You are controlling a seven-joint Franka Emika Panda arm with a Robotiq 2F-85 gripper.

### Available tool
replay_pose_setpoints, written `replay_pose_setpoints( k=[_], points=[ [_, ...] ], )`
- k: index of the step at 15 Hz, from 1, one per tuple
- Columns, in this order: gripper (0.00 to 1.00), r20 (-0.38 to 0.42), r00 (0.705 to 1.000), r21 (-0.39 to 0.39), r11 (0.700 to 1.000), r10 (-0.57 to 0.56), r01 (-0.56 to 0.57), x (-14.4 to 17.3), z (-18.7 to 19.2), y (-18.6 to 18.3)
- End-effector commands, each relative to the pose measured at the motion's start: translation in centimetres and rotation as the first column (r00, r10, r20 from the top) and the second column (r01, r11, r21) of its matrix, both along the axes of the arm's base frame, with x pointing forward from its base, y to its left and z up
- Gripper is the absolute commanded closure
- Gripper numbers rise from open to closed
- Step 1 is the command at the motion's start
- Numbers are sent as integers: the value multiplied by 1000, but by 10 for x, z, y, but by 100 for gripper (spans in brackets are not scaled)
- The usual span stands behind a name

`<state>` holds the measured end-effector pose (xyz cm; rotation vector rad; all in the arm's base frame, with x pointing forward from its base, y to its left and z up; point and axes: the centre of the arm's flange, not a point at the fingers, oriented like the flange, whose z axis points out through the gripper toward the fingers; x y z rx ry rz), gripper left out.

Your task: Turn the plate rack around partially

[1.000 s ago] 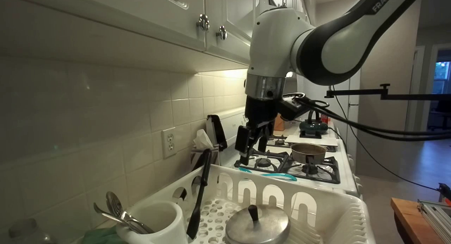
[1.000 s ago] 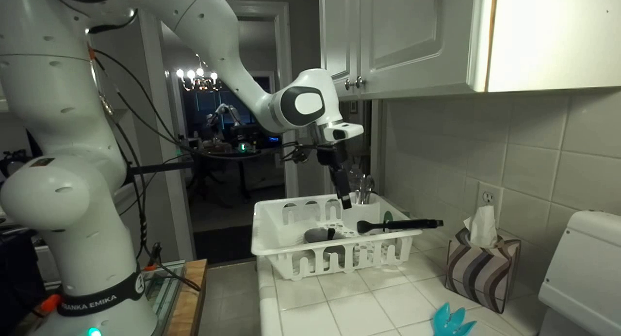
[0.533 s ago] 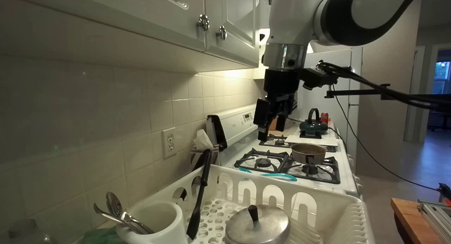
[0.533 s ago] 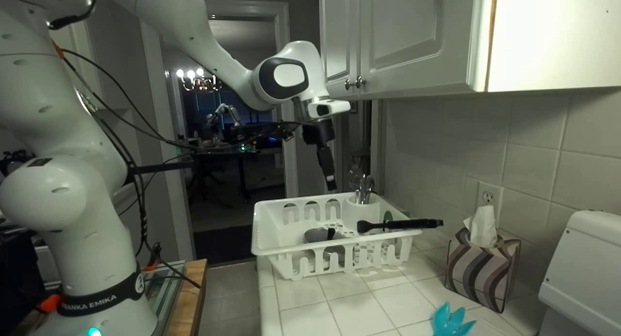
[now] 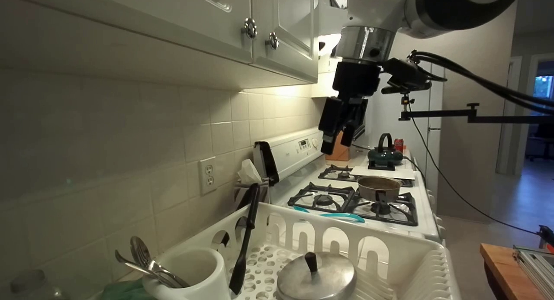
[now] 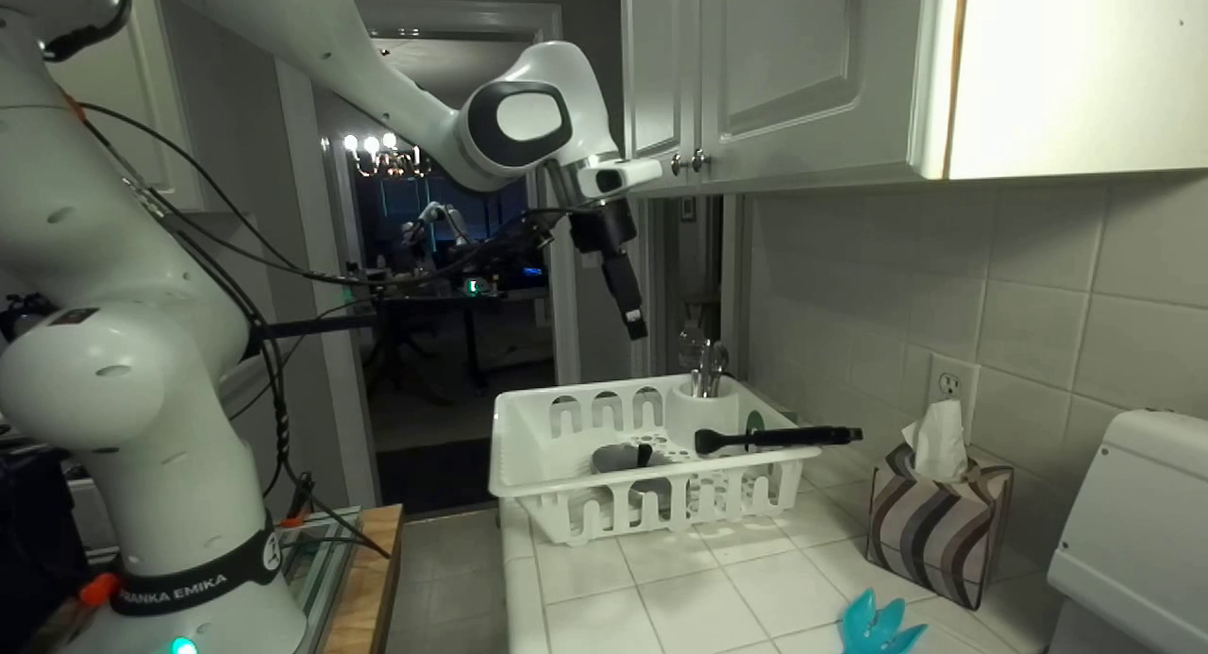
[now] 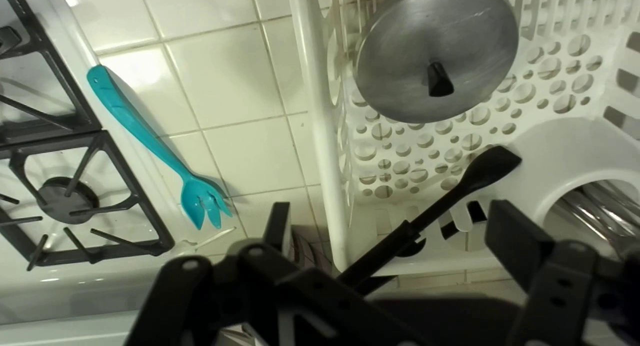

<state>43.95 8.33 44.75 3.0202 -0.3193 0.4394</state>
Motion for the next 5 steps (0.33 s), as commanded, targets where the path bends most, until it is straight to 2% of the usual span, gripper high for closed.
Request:
replay_pose_setpoints(
  k=[1, 4, 5],
  points=[
    [0, 53, 996, 53, 995, 76, -79, -17, 6, -4],
    [0, 80, 987, 57, 988, 138, -142, -17, 8, -4],
    [0, 55, 994, 34, 994, 97, -99, -4, 6, 1]
  ],
)
